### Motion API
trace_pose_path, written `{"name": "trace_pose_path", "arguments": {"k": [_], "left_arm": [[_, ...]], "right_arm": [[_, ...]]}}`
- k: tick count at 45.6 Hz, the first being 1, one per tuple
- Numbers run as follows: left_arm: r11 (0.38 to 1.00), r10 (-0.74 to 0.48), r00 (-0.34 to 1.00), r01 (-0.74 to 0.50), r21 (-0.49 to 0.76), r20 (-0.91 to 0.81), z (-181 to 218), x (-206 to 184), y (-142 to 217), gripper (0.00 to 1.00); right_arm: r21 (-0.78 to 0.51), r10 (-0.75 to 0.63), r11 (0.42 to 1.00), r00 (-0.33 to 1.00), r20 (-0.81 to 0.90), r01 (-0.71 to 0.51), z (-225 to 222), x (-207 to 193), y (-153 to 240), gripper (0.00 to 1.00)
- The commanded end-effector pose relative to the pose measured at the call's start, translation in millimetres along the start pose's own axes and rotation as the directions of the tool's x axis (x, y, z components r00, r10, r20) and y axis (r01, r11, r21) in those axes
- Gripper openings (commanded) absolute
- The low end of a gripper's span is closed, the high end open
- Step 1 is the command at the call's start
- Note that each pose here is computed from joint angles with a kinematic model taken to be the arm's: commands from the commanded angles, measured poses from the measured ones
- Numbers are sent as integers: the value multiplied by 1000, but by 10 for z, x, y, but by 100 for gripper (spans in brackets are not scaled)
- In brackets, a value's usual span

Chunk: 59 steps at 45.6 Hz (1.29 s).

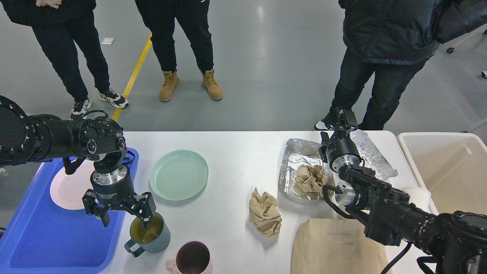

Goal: Tidy desktop
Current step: 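Lower the left gripper and grasp the olive-green mug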

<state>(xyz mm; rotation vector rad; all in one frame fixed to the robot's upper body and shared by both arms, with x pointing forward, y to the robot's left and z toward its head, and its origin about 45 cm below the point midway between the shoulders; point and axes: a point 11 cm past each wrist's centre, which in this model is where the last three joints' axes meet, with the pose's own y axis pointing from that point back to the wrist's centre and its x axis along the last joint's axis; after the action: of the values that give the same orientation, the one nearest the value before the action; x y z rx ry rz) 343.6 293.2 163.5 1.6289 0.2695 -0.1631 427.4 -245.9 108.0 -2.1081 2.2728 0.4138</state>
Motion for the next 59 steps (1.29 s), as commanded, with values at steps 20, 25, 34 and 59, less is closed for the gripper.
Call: {"name": "trace_pose_path", "arguments": {"k": [20, 25, 34, 59], "left_arm": [[999, -41, 998, 40, 31, 42, 124, -64, -218, 88], [998, -48, 998, 47, 40, 42, 104, -78, -247, 88], [998, -47, 998, 45, 53, 48, 82, -75, -246, 82], [996, 73, 997, -75, 52, 30, 70, 71, -258, 73]], "right_arm": [[0, 0, 1000, 1000, 0, 0, 0, 0, 0, 100], [0, 0, 1000, 1000, 0, 0, 0, 0, 0, 100], [0, 0, 1000, 1000, 0, 0, 0, 0, 0, 100], [0, 0, 1000, 1000, 0, 0, 0, 0, 0, 100]]}}
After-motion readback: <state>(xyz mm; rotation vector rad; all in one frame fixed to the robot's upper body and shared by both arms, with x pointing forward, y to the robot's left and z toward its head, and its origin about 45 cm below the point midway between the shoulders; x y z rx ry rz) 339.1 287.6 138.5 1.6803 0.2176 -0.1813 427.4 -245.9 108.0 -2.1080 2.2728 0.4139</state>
